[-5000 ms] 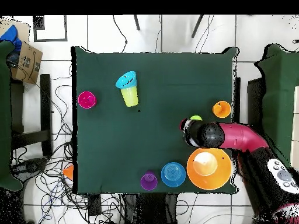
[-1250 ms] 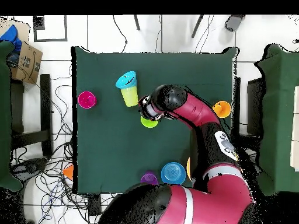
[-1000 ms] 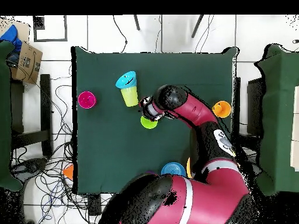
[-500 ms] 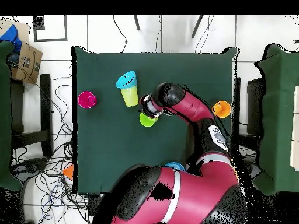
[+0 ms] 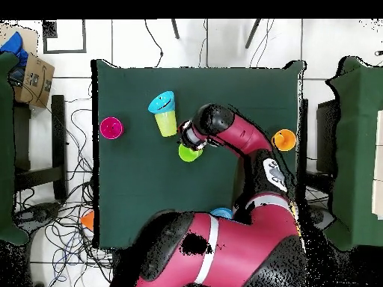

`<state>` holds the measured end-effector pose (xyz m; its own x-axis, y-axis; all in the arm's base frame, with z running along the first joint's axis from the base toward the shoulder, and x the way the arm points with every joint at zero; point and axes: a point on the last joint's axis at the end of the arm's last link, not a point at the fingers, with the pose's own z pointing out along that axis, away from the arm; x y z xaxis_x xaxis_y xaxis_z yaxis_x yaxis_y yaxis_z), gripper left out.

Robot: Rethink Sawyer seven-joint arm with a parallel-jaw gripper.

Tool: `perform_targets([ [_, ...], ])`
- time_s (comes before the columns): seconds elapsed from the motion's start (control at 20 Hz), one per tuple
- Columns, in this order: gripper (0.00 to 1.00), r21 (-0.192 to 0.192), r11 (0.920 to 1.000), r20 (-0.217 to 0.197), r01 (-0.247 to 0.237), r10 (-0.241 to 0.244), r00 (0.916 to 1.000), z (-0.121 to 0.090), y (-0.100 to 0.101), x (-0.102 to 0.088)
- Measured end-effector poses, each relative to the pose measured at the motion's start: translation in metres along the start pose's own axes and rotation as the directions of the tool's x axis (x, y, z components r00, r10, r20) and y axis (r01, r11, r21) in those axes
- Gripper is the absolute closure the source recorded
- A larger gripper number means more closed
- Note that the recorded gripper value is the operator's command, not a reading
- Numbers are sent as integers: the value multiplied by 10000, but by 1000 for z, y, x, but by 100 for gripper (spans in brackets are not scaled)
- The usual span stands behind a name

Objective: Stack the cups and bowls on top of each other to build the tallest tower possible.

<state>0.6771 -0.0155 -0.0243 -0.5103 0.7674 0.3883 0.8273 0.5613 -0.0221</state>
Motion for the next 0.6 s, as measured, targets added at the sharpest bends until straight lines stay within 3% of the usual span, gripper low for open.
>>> perform_targets([
  [0.2,100,253,9997,-207,62,-56,9998,1,3,-1],
  [0.6,100,408,9992,-391,56,-40,9992,-1,4,-7],
])
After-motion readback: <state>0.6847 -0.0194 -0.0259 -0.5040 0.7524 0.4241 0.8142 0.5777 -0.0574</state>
